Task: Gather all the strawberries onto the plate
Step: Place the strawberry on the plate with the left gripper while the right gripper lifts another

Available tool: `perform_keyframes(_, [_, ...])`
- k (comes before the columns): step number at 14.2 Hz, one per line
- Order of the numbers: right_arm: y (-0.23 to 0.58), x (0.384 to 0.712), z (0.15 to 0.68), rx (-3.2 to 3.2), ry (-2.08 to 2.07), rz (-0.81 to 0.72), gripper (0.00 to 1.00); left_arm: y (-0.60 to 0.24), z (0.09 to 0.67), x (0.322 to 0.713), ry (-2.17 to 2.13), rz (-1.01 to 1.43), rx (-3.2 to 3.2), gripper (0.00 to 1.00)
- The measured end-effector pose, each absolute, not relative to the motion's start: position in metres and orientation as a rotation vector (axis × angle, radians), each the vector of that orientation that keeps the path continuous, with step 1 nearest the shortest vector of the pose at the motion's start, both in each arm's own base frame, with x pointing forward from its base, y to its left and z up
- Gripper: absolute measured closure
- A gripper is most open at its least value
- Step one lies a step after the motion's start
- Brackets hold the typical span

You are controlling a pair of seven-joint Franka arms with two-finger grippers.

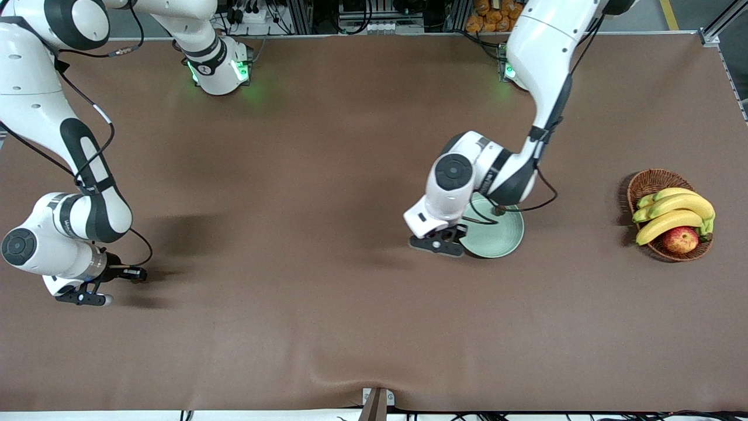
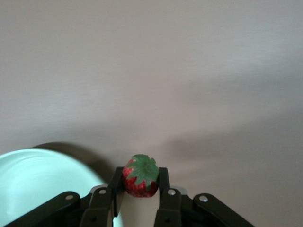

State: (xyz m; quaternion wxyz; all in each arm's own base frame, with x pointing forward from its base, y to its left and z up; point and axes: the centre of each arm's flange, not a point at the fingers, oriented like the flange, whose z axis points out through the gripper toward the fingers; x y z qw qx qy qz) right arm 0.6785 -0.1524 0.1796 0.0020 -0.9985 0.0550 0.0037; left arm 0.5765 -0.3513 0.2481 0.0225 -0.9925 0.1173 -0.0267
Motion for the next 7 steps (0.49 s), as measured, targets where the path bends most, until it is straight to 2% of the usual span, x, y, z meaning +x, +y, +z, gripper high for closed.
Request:
perform_keyframes(3, [-0.139, 0.682, 0.183, -3.119, 0.142, 0.004, 0.69, -0.310, 0.245, 0.583, 0.287, -0.044, -3.070, 0.67])
perform_keyframes(7, [-0.066, 0.693, 0.219, -3.048, 0.169, 0.074, 0.69, -0.269, 0.236, 0.584, 0.227, 0.009, -3.061, 0.67])
